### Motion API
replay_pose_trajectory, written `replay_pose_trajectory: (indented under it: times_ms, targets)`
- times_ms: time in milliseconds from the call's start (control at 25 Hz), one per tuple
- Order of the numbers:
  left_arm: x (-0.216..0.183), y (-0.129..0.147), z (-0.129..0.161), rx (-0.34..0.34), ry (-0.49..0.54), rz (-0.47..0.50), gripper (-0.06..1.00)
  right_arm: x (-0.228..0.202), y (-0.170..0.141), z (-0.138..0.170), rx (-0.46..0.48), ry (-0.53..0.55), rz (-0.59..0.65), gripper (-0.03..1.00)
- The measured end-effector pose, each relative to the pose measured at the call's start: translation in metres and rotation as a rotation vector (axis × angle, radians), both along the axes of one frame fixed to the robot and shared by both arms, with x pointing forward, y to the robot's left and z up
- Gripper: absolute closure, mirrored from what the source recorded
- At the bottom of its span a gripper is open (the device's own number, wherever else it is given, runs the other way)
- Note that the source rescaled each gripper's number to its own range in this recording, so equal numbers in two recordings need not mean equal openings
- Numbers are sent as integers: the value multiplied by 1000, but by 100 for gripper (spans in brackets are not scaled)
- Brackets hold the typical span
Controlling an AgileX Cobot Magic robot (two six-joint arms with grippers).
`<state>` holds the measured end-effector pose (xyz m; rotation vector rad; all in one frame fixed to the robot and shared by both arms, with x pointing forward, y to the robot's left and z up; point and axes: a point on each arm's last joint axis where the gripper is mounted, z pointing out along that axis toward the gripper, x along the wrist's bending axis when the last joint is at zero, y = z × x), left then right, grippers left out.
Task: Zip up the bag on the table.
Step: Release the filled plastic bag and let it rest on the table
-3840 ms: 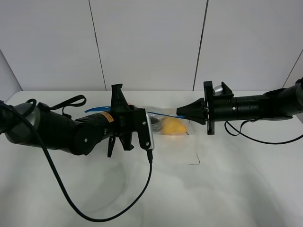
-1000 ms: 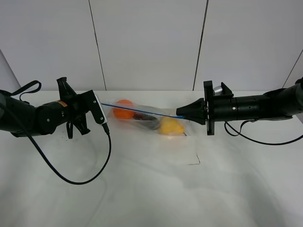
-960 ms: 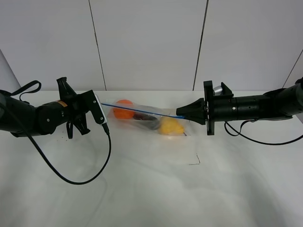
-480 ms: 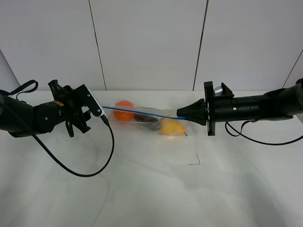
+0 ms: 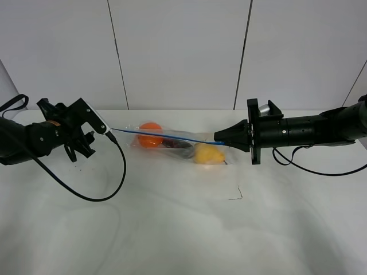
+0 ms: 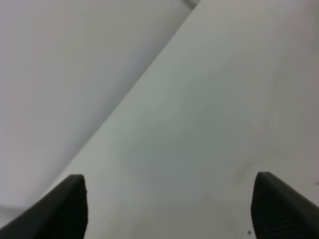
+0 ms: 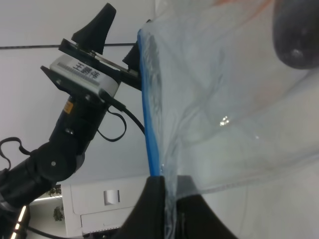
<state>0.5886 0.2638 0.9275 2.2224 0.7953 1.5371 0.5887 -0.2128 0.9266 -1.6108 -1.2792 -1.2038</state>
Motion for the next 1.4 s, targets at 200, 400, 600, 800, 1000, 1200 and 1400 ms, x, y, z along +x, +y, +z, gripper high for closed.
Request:
replay_pose_trajectory:
  times_ms: [200,400,600,800,1000,1200,1400]
  targets:
    - [1,8,0,-178,-11,92,2,0,0,0,0,0,0,96]
    - [1,8,0,-315,-16,148,2,0,0,0,1,3,-1,96]
    - [0,8,-1,-363,-12,170,2,0,0,0,1,3,-1,96]
    - [0,11,-1,-539,-27,270,2,0,0,0,1,3,-1,96]
    - [-1,14,-2,-681,-44,364,2,0,0,0,1,3,-1,96]
    - [-1,13,-6,-719,32,393,2,0,0,0,1,3,-1,96]
    - [12,25,-2,-749,205,430,2,0,0,0,1,3,-1,96]
